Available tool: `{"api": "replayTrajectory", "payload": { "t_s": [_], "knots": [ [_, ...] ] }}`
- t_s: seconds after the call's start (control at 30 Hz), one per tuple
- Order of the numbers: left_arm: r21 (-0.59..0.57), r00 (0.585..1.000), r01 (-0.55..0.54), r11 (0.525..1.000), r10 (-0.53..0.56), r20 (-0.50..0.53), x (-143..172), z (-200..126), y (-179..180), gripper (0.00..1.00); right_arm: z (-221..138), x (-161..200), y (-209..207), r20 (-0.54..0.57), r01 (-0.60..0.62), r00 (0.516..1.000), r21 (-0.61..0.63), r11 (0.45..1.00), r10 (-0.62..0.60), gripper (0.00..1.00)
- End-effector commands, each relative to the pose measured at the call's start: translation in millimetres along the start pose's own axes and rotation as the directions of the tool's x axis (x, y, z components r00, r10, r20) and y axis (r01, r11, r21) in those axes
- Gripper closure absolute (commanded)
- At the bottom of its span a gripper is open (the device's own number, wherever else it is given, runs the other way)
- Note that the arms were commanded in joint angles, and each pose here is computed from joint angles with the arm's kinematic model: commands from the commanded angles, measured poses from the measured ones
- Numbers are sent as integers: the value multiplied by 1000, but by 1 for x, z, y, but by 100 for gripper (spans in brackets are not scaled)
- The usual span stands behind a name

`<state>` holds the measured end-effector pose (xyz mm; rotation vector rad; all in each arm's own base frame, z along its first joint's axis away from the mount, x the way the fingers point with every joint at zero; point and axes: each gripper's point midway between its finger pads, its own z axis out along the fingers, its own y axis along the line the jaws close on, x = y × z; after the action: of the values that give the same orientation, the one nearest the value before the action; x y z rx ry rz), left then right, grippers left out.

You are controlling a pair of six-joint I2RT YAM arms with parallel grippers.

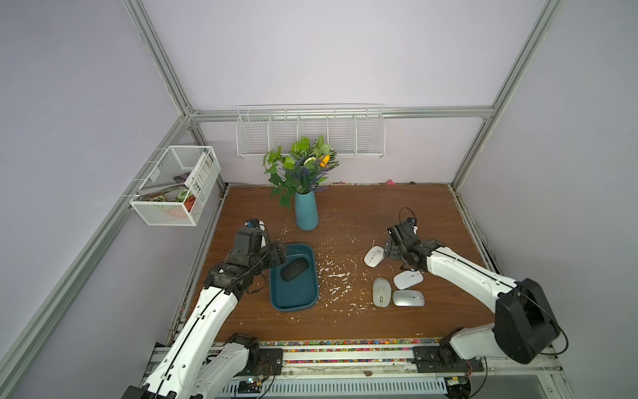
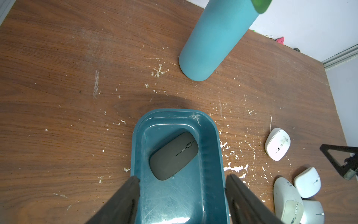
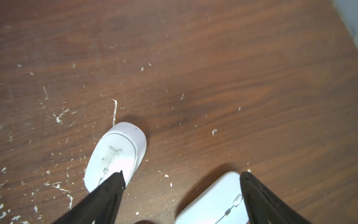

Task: Put the mouse in the storage box
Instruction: Pick up the mouse from the center of the board.

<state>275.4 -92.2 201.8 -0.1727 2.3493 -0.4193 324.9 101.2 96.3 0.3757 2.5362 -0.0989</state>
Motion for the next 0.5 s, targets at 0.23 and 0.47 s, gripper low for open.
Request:
{"api": "replayTrajectory", "payload": {
  "t_s": [0.23, 0.47],
  "knots": [
    [-10, 1000, -4, 1000, 4, -5, 3, 0, 3, 26, 15, 30, 13, -211, -147, 965, 68, 987, 159, 2],
    [-19, 1000, -4, 1000, 4, -2, 3, -1, 5, 26, 17, 23, 51, -205, -154, 966, 24, 988, 156, 2]
  ]
}}
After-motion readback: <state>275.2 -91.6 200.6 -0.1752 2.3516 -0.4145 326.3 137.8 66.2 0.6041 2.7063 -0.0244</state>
